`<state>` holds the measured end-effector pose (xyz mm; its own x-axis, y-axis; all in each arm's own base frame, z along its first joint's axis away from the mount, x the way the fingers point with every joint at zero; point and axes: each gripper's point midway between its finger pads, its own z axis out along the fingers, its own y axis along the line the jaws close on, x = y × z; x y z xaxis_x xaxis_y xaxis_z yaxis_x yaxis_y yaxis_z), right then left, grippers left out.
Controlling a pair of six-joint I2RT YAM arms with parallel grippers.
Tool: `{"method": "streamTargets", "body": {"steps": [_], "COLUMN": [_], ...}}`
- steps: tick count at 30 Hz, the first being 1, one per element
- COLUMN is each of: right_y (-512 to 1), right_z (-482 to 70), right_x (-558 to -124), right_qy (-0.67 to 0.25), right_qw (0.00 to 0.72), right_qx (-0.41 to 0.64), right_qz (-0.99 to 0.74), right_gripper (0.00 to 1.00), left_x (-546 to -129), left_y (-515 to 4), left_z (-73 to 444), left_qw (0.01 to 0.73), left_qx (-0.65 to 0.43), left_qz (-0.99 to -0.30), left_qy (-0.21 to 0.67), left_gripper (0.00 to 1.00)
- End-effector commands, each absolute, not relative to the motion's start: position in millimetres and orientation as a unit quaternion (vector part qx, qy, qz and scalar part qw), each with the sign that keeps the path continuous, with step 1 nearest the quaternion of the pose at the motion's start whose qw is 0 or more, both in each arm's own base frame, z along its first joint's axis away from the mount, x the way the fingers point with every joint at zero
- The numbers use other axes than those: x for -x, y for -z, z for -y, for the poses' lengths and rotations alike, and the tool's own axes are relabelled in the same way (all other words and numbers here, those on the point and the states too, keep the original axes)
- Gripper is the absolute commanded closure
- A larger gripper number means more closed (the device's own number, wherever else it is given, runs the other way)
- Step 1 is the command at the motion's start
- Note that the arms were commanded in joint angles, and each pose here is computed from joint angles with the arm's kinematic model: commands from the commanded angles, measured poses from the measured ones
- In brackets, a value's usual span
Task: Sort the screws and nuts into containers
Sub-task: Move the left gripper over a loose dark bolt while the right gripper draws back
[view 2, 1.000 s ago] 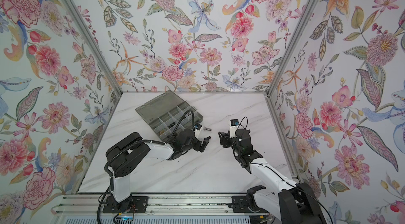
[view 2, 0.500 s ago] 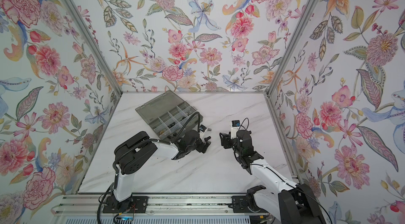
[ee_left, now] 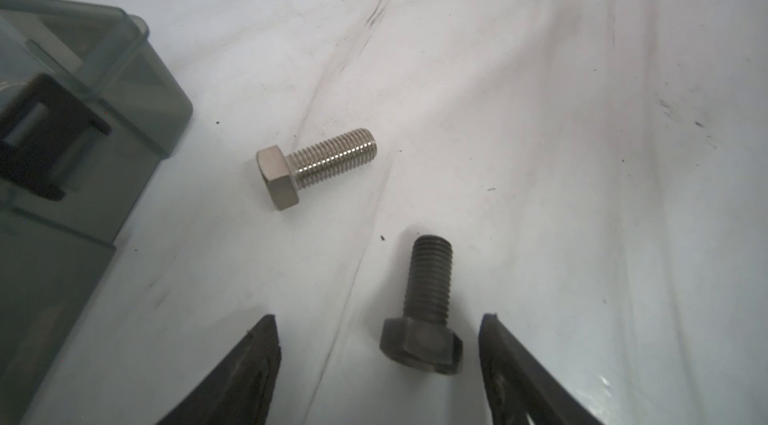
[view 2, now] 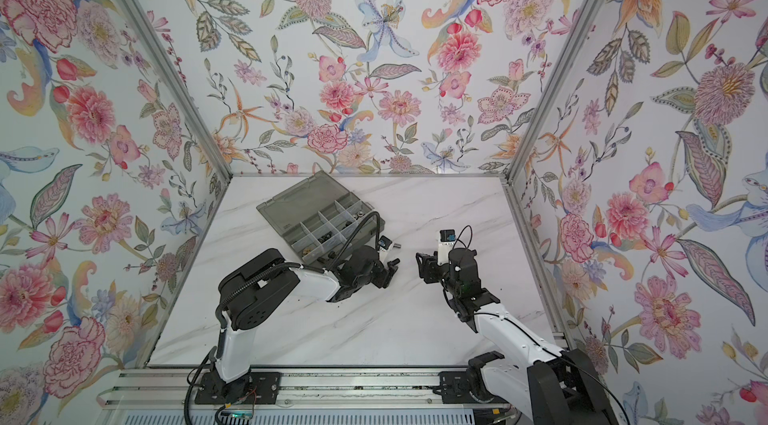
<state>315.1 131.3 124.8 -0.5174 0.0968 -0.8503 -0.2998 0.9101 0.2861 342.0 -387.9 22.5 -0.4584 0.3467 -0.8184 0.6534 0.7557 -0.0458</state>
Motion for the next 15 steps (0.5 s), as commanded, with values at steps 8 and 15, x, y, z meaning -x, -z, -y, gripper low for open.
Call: {"method": "streamTargets", "body": {"steps": [8, 15], "right_y": [-126.8, -129.2], "right_z": [-128.0, -124.8], "right_x": [-314.2, -310.9], "right_qy": [-0.207, -0.203], "right_qw": [0.492, 0.494], "right_qx": [0.051, 0.05], "right_qz": [-0.844, -0.844], "right_gripper": [0.38, 0.38], "left_x": [-338.2, -334.4], "left_y": [-24.1, -48.0], "left_z": [381.5, 374.1], "left_qw": [0.437, 0.45], "left_qx": [-0.296, -0.297], "left_qz": [-0.832, -0.824], "left_qy": [0.174, 0.172], "left_gripper": [1.0, 1.0]}}
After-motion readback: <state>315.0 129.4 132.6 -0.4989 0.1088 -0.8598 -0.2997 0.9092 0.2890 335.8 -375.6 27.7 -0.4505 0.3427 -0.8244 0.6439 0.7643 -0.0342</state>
